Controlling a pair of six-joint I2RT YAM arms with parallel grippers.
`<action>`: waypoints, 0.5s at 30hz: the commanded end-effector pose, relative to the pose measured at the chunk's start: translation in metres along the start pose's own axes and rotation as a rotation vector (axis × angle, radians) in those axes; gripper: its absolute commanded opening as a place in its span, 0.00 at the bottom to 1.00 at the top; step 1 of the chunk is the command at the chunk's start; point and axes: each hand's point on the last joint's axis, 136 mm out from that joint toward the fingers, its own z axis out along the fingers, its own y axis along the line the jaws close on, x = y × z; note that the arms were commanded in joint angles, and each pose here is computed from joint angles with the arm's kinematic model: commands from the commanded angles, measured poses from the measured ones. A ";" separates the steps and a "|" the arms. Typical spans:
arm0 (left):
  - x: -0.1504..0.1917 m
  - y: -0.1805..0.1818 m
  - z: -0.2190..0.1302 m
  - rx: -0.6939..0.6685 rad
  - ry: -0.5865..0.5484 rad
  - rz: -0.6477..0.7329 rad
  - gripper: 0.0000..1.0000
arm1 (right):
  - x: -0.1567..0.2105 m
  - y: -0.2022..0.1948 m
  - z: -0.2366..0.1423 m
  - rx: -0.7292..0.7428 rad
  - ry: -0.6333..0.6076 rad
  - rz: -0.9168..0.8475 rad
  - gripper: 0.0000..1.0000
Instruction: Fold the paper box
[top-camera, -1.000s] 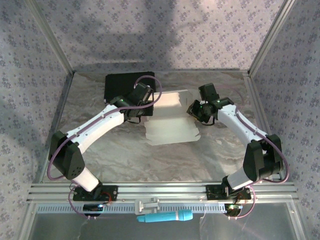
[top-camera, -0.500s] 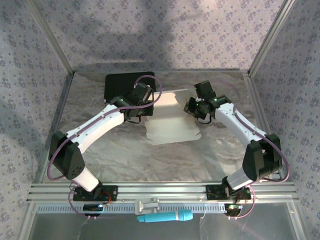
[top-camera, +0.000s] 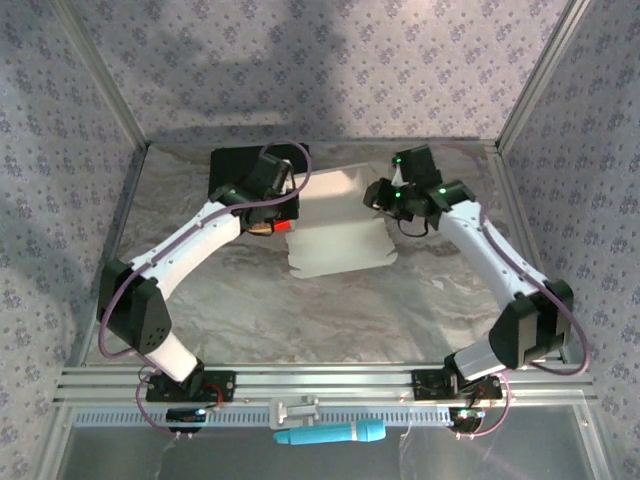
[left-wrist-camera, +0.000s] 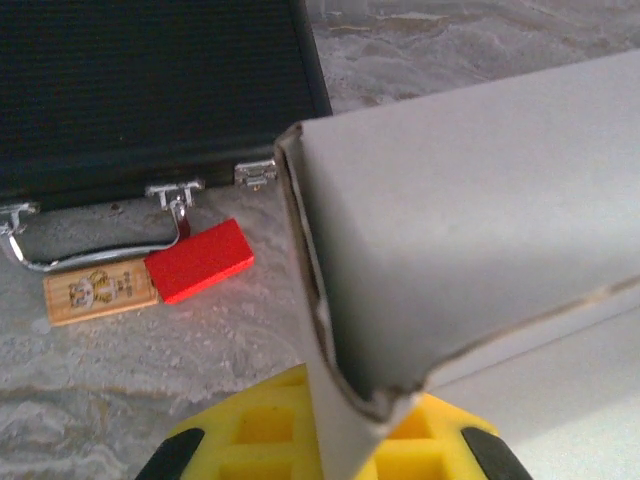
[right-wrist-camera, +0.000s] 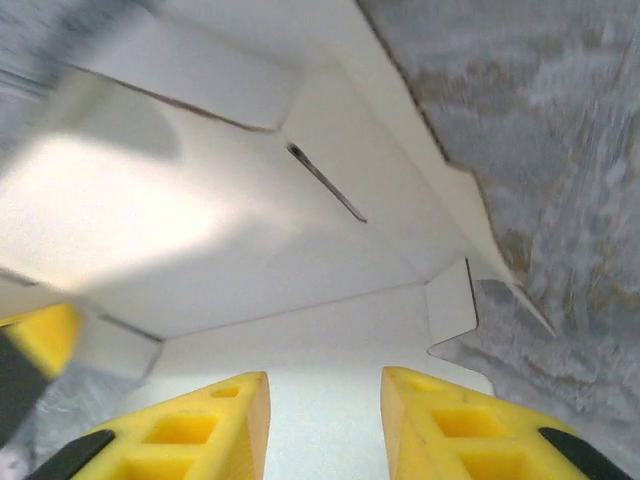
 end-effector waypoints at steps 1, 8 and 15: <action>-0.030 -0.009 0.008 0.118 -0.036 0.030 0.00 | -0.040 0.009 -0.058 -0.075 -0.157 -0.044 0.37; -0.050 -0.010 0.013 0.421 -0.002 0.012 0.00 | -0.101 -0.022 -0.110 -0.208 -0.456 0.006 0.47; -0.053 -0.022 0.019 0.631 0.105 -0.004 0.00 | -0.103 -0.007 -0.072 -0.422 -0.274 -0.085 0.45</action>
